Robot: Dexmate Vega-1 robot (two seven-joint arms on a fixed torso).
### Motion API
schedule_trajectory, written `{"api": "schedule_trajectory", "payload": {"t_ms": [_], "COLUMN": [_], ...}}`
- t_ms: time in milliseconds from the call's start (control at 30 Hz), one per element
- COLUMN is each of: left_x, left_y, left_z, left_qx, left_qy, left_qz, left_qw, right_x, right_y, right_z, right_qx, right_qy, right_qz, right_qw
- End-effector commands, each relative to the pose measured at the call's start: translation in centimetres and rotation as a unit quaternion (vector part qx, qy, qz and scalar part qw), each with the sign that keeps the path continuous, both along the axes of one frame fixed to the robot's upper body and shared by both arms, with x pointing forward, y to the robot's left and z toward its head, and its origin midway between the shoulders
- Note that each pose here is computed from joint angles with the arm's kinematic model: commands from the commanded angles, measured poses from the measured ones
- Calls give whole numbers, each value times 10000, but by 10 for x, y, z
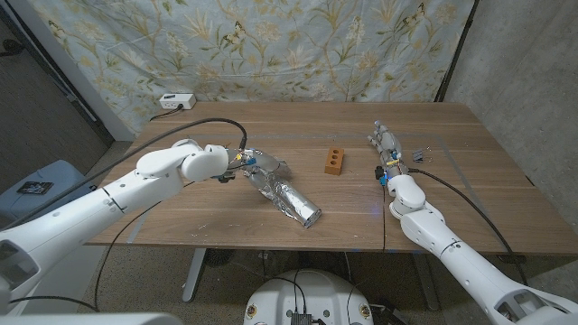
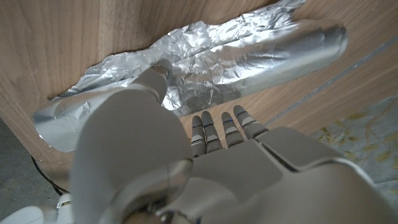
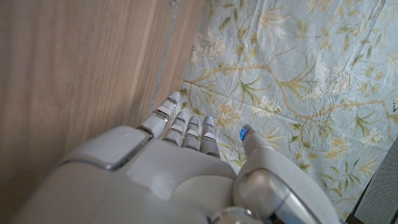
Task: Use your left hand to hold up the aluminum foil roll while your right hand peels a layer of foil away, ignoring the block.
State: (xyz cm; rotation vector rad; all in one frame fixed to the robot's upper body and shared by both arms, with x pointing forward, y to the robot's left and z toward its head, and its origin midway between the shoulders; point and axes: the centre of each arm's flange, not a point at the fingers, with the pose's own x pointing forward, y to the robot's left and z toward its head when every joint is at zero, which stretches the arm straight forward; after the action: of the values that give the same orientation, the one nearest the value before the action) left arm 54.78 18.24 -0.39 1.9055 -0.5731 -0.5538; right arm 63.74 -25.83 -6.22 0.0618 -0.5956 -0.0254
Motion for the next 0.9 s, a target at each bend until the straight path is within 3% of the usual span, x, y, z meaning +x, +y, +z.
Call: {"api": "schedule_trajectory", "payload": {"t_ms": [33,267,900], "left_x": [3,4,3], "left_y": [-12,-19,-21], "left_z": [-1,-4,-6], "left_qx": [18,81,149], "left_qy": [143,303,287], "left_qz": [-152,-164,-104], "left_qw": [9998,9994,9994], "right_x": [-4,-6,-2], "right_y": [-11,-15,-18], "right_z": [-4,-8,-12], "right_qx": [42,75,113], "right_qy": [9,34,105], "right_qz": [-65,-92,-101], "right_qw": [10000,9999,9998]}}
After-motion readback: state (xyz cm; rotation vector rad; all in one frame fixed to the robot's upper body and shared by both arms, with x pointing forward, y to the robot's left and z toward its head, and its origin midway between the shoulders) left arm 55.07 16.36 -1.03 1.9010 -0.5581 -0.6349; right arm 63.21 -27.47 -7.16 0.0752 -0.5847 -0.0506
